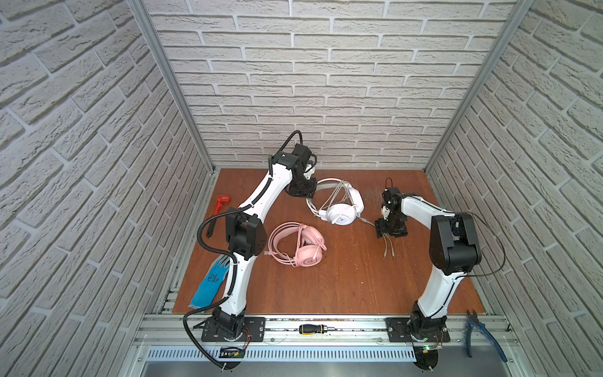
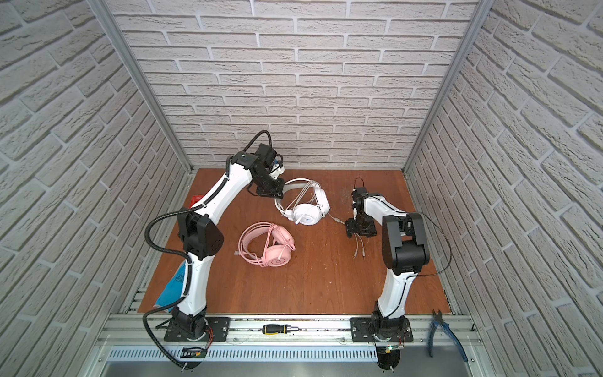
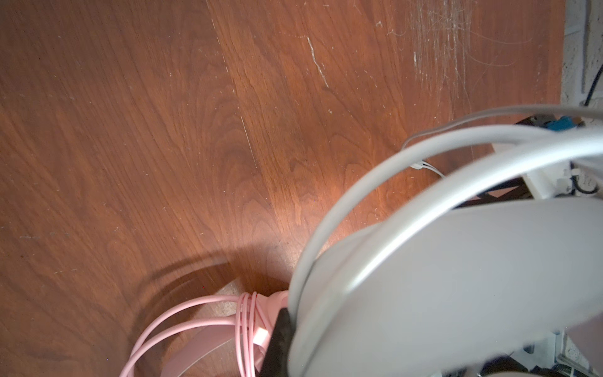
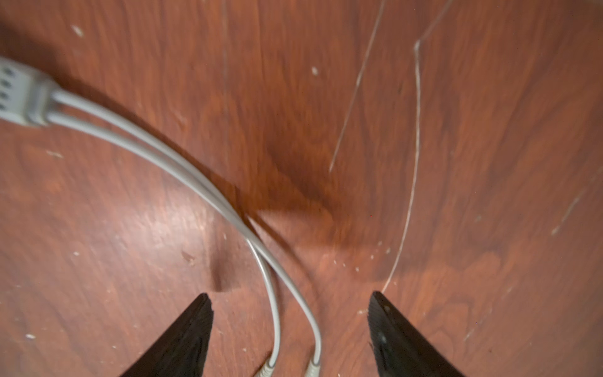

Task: Wrap the headphones
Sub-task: 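Lower the right gripper onto the grey cable ends and pinch them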

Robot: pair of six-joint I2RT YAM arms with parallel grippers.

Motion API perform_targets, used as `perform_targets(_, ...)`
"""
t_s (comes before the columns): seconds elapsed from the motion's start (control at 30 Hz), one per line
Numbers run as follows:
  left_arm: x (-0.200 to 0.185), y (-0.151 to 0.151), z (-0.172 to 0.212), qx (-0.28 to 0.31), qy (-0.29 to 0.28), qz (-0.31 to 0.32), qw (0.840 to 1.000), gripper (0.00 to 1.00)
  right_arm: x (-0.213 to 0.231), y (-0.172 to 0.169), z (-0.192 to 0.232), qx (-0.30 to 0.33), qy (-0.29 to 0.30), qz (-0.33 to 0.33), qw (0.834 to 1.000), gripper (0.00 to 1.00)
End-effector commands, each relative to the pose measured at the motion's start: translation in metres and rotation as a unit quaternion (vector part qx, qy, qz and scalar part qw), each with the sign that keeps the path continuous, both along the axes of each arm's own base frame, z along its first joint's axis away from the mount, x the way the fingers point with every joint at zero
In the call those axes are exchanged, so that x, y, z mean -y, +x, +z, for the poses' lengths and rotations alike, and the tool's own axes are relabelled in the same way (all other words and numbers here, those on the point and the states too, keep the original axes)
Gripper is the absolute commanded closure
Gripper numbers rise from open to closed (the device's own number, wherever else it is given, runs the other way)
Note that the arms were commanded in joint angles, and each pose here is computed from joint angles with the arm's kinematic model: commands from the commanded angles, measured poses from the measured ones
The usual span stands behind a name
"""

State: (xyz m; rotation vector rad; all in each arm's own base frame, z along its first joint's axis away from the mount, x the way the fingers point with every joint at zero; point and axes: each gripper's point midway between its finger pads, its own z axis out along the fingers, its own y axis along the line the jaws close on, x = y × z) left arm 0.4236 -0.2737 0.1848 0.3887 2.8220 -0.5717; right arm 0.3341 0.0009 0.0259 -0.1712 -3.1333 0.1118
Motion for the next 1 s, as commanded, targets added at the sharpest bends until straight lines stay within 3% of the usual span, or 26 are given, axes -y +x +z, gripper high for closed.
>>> perform_targets(0.0, 0.007, -0.005, 0.032, 0.028, -0.039, -0.011, 0.999, 1.0, 0.005, -0.01, 0.002, -0.009, -0.007, -0.019, 1.0, 0.31)
perform_targets(0.4, 0.003, 0.0, 0.034, 0.029, -0.043, 0.002, 0.999, 1.0, 0.003, -0.048, -0.028, -0.054, -0.004, -0.047, 0.997, 0.66)
perform_targets(0.7, 0.008, 0.006, 0.03, 0.016, -0.066, 0.032, 0.997, 1.0, 0.005, -0.062, -0.017, -0.024, -0.007, -0.045, 0.999, 0.94)
perform_targets(0.97, 0.014, 0.019, 0.03, 0.011, -0.101, 0.077, 0.992, 1.0, -0.01, -0.063, 0.001, 0.005, 0.032, -0.007, 0.999, 0.94)
